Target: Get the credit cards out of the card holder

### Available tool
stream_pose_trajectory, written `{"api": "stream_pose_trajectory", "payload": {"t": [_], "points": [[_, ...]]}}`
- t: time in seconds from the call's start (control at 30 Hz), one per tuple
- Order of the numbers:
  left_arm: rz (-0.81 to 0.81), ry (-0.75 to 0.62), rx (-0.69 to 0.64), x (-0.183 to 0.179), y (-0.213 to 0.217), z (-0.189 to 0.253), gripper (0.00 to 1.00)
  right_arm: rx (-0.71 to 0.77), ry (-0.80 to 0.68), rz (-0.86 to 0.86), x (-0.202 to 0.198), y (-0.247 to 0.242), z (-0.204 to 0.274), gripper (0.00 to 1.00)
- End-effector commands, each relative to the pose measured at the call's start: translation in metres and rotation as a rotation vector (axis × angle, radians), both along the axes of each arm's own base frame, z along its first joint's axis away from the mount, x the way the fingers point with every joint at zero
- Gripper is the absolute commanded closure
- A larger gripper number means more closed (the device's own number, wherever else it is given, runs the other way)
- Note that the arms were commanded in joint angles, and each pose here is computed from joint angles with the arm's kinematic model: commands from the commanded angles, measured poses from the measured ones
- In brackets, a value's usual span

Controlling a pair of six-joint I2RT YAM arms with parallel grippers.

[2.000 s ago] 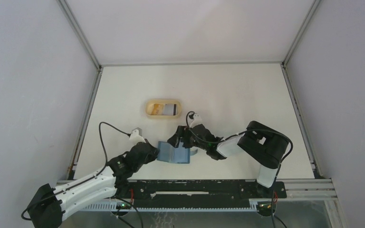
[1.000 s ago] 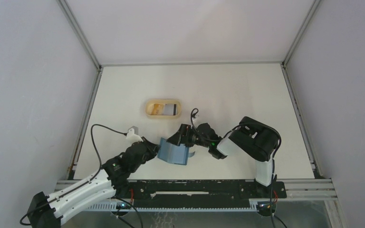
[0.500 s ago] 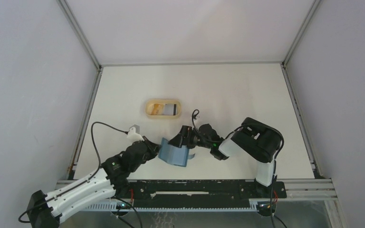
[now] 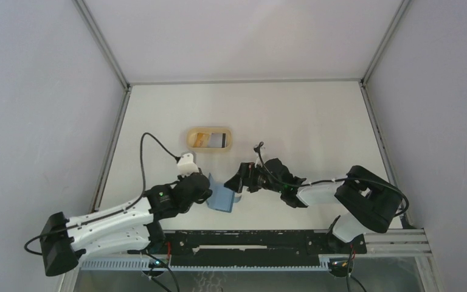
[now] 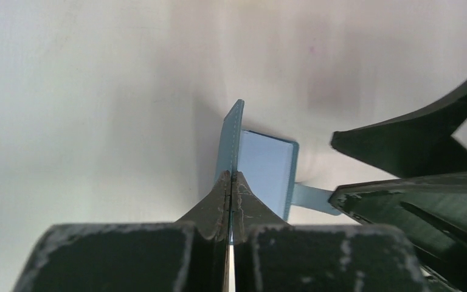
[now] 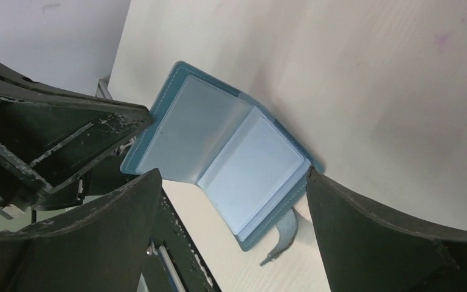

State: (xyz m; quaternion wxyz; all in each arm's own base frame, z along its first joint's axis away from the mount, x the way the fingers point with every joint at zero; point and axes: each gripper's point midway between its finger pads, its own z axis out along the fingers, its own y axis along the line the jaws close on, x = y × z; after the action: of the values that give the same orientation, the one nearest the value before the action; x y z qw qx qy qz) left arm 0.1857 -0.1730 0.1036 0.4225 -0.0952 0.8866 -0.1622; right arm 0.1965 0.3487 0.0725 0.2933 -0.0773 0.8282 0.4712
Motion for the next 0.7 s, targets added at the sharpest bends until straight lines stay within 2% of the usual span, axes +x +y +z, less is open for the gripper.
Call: {"api": "stream_pose_trajectory", "payload": {"t": [0.0,0.3,0.67], "points": [[0.029,-0.038,0.100,0.008,-0.003,0.011,1.00,-0.027,-0.038,-0.042,0.006,-0.017,0.001,0.02],[0.031,-0.005,0.028,0.004,-0.018,-0.013,1.00,-0.027,-0.033,-0.104,0.012,-0.042,0.001,0.02],[0.014,0.030,0.024,0.002,-0.036,-0.027,1.00,0.065,-0.069,-0.049,0.004,-0.034,0.035,0.00]]}}
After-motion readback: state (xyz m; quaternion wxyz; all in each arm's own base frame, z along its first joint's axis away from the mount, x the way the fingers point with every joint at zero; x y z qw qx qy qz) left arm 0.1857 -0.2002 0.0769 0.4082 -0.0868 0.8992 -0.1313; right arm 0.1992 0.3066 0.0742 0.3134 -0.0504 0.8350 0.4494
